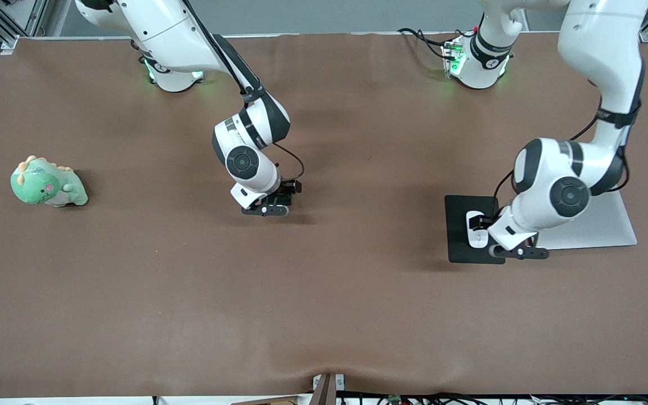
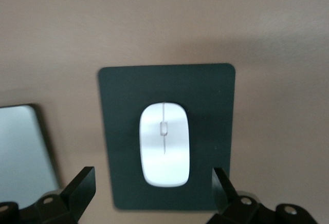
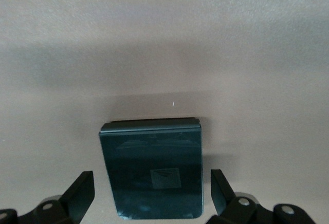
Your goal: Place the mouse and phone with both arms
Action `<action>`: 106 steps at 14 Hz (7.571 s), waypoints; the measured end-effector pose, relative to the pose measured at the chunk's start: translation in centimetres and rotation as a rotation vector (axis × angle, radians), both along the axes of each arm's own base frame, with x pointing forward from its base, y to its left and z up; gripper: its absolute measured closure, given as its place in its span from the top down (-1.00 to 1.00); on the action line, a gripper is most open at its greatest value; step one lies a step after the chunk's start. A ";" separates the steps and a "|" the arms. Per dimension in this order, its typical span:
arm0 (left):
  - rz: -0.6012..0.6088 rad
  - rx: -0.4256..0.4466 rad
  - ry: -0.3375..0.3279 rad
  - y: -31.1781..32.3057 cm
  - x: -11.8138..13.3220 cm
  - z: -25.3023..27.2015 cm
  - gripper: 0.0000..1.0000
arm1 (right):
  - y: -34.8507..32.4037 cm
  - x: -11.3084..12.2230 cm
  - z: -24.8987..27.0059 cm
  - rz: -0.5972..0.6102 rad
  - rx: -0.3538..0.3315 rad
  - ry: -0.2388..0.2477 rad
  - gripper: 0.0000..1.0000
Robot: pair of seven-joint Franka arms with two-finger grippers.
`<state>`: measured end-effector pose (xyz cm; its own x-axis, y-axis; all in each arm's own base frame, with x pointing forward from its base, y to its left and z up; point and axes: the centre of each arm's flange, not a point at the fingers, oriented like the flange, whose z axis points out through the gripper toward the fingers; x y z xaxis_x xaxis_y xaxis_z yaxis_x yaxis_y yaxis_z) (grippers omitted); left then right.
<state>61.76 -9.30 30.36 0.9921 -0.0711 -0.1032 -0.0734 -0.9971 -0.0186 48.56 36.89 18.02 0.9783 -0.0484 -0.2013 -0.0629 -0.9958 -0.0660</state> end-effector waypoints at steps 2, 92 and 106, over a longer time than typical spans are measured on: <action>0.011 0.005 0.006 0.6 0.4 4.7 1.00 | 0.2 -0.1 -0.3 0.002 0.002 -0.008 1.00; 0.046 0.000 -0.037 8.1 -8.3 33.6 1.00 | -42.0 15.3 39.0 0.183 -0.039 -0.129 1.00; 0.042 0.000 -0.041 8.1 -8.3 33.9 1.00 | -41.4 4.6 47.5 0.194 0.000 -0.055 1.00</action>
